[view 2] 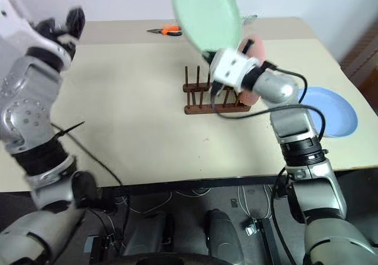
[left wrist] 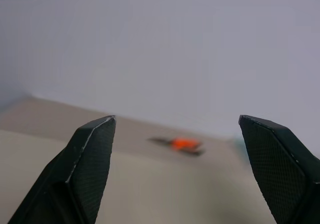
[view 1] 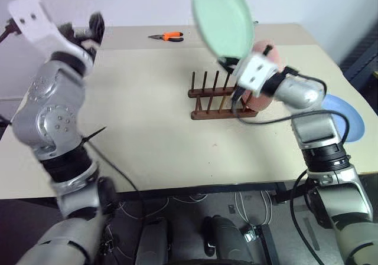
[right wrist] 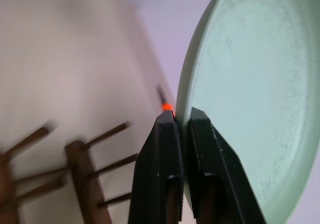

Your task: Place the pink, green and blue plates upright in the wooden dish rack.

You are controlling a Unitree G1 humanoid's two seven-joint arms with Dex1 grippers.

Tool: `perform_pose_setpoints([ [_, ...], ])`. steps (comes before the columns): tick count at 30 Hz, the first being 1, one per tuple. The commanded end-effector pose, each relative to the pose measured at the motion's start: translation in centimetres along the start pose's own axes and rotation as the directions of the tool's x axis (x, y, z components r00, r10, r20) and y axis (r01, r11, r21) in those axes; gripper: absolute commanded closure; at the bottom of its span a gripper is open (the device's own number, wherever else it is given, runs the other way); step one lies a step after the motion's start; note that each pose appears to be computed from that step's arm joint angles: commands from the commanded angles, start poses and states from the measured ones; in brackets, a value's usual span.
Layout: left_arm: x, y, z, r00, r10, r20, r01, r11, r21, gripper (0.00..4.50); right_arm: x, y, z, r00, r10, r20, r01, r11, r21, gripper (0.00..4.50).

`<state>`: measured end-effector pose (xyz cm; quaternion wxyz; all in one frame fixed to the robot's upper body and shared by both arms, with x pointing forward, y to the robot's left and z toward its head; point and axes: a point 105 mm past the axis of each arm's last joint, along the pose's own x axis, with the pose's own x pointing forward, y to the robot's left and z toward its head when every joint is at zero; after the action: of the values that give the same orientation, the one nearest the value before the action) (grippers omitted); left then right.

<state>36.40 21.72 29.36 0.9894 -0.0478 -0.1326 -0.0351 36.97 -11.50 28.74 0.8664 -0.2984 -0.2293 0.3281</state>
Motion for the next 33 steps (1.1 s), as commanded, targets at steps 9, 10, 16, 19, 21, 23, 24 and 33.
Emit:
perform_pose_setpoints([
  [9, -9.1, -10.8, -11.0, 0.618, -0.724, -0.307, 0.741, 0.667, -0.083, 0.39, -3.7, -1.2, 3.4, 0.986, 0.038, 0.16, -0.144, 0.673, 0.726, 4.5],
  [10, -9.5, -11.1, -11.2, 0.601, -0.735, -0.313, 0.749, 0.655, -0.098, 0.39, -3.8, -1.1, 3.3, 0.986, 0.048, 0.158, -0.149, 0.666, 0.731, 4.5],
  [16, -9.7, -11.4, -11.6, 0.602, -0.735, -0.313, 0.746, 0.657, -0.108, 0.39, -3.8, -1.1, 1.7, 0.994, 0.047, 0.099, -0.106, 0.645, 0.757, 4.5],
  [19, -9.7, -11.7, -11.4, 0.6, -0.741, -0.302, 0.747, 0.654, -0.121, 0.39, -3.9, -1.2, 1.2, 0.993, 0.057, 0.099, -0.113, 0.624, 0.773, 4.5],
  [21, -9.9, -11.8, -11.5, 0.596, -0.744, -0.303, 0.75, 0.65, -0.122, 0.39, -3.8, -1.4, 0.6, 0.994, 0.06, 0.086, -0.105, 0.603, 0.791, 4.5],
  [23, -10.0, -12.0, -11.5, 0.593, -0.746, -0.303, 0.752, 0.648, -0.125, 0.39, -3.8, -1.3, -0.1, 0.995, 0.081, 0.066, -0.101, 0.591, 0.801, 4.5],
  [24, -10.1, -12.1, -11.5, 0.591, -0.748, -0.302, 0.753, 0.646, -0.126, 0.39, -3.8, -1.2, -0.4, 0.994, 0.09, 0.058, -0.1, 0.586, 0.804, 4.5],
  [33, -10.2, -12.9, -11.5, 0.585, -0.756, -0.293, 0.76, 0.637, -0.13, 0.39, -3.3, -1.3, -3.2, 0.995, 0.102, -0.018, -0.038, 0.527, 0.849, 4.5],
])
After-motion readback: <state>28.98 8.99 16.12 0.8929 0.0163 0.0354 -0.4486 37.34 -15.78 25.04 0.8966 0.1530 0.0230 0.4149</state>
